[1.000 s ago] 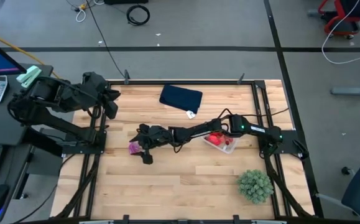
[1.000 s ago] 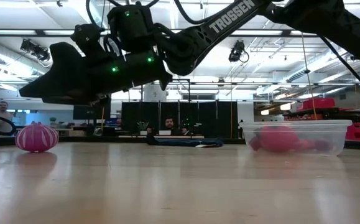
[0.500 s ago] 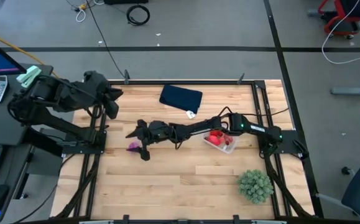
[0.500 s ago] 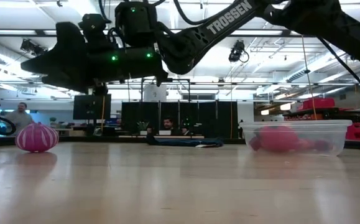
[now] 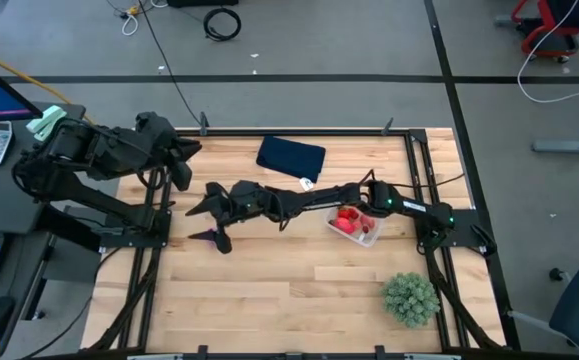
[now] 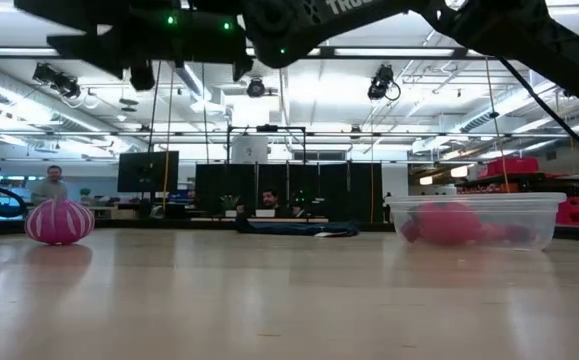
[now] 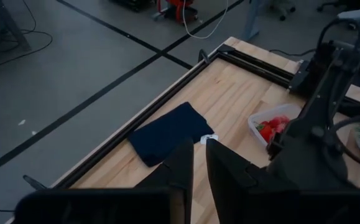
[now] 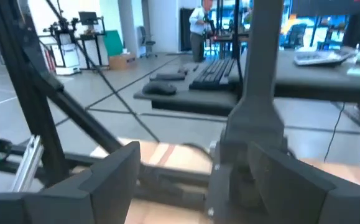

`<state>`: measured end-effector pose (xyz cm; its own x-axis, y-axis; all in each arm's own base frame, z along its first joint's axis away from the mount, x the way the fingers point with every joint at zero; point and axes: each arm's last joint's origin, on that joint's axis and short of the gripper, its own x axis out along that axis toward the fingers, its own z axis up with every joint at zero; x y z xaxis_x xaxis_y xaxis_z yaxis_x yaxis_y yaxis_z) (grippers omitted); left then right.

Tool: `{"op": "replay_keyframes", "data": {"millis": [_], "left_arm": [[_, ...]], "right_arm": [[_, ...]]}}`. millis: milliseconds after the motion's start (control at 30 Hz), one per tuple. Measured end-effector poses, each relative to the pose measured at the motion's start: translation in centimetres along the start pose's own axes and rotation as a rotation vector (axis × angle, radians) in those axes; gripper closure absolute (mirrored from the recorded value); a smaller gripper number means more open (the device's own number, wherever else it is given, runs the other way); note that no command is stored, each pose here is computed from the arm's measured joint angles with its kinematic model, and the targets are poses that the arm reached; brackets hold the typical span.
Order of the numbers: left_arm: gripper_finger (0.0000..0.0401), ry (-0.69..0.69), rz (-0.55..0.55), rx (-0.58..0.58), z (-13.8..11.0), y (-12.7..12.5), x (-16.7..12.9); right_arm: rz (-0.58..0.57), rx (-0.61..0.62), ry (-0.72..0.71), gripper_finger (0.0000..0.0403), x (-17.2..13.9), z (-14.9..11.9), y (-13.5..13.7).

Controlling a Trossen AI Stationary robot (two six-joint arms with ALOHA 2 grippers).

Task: Pick and placing Produce into tupperware
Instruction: Put the onion into the transparent bin

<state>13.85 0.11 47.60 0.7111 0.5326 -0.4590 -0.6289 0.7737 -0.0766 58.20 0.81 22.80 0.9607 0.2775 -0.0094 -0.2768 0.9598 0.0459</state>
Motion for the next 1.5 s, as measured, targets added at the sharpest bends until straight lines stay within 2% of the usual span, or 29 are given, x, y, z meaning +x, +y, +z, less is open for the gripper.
{"op": "replay_keyframes", "data": {"millis": [67,167,333,633,767,1000,1200,1367,1500], "left_arm": [[0.0353,0.000,0.000,0.000,0.0,0.0,0.0],[0.0351,0.000,0.000,0.000,0.0,0.0,0.0],[0.0349,0.003,0.001,0.008,0.0,0.0,0.0],[0.0350,0.005,0.003,0.028,-0.1,0.0,0.0],[0.0346,0.006,0.003,0.030,-0.1,0.1,0.0],[0.0350,0.006,0.003,0.031,-0.1,0.1,0.0],[0.0344,0.020,0.010,0.043,-0.2,0.1,0.0],[0.0347,0.028,0.013,0.046,-0.3,0.2,0.0],[0.0350,0.028,0.011,0.046,-0.3,0.2,0.0]], "right_arm": [[0.009,0.003,-0.009,0.0095,0.0,0.7,-0.3],[0.007,0.022,0.054,0.0095,-0.1,0.2,-0.3],[-0.005,0.001,0.144,0.0096,0.7,-2.9,0.6],[-0.022,-0.026,0.058,0.0096,1.9,-6.7,1.3],[-0.073,-0.048,0.066,0.0096,2.1,-7.8,1.3],[-0.074,-0.016,0.150,0.0095,2.3,-11.8,1.2],[-0.128,-0.077,0.152,0.0095,2.3,-12.0,0.9],[-0.149,0.027,0.244,0.0095,1.7,-12.9,-0.5],[-0.161,0.042,0.302,0.0096,1.4,-13.4,-1.1]]}}
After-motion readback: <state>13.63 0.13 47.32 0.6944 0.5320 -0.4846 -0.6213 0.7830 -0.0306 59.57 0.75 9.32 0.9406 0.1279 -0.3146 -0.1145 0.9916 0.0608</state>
